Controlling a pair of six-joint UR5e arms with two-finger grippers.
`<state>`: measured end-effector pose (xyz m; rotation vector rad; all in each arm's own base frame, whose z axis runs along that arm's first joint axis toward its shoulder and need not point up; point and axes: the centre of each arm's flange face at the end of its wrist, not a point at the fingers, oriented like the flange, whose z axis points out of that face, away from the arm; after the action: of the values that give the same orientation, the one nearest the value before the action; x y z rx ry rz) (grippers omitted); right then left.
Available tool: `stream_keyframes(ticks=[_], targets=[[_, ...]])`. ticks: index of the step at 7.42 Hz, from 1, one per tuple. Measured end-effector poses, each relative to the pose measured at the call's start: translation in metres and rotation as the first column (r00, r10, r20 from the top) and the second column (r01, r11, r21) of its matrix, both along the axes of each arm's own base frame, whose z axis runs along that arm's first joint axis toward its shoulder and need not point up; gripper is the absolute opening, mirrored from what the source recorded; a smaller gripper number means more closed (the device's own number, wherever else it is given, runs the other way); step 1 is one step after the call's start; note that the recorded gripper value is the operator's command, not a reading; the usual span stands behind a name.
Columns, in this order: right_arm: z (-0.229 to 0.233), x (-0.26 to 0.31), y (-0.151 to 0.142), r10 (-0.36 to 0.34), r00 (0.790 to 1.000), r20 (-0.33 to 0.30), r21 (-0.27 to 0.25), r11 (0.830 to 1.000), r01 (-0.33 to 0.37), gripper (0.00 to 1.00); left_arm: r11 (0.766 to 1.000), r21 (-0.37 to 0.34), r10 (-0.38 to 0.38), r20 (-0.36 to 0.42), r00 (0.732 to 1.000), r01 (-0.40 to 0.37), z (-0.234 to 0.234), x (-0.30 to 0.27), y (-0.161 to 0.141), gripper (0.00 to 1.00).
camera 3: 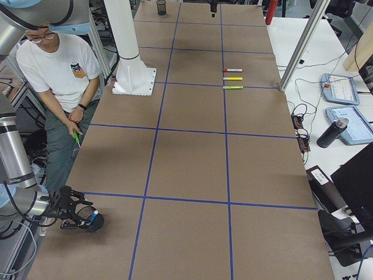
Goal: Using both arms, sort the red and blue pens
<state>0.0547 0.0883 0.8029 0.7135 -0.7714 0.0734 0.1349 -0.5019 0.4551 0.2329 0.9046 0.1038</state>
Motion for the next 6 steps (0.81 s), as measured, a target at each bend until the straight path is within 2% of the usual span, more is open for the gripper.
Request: stream_keyframes(ticks=[2,3,5,6], targets=[[-0.008,0.001,-0.023,-0.014,1.000,0.021,0.002,1.000,0.014,1.00,1.000,0.000,0.000,0.000,1.000,0.000,0.000,0.000,0.000,1.00],[-0.019,0.003,-0.050,-0.025,0.999,0.034,0.001,1.000,0.025,1.00,1.000,0.000,0.000,-0.001,1.000,0.000,-0.001,0.000,0.000,1.00],[-0.057,0.011,-0.131,-0.028,0.996,0.084,-0.010,1.000,0.029,1.00,1.000,-0.001,0.002,0.000,1.000,-0.002,0.000,0.002,0.001,1.00],[-0.075,0.021,-0.183,-0.022,0.994,0.110,-0.014,1.000,0.023,1.00,1.000,-0.007,0.005,-0.001,1.000,-0.005,0.000,0.005,0.001,1.00]])
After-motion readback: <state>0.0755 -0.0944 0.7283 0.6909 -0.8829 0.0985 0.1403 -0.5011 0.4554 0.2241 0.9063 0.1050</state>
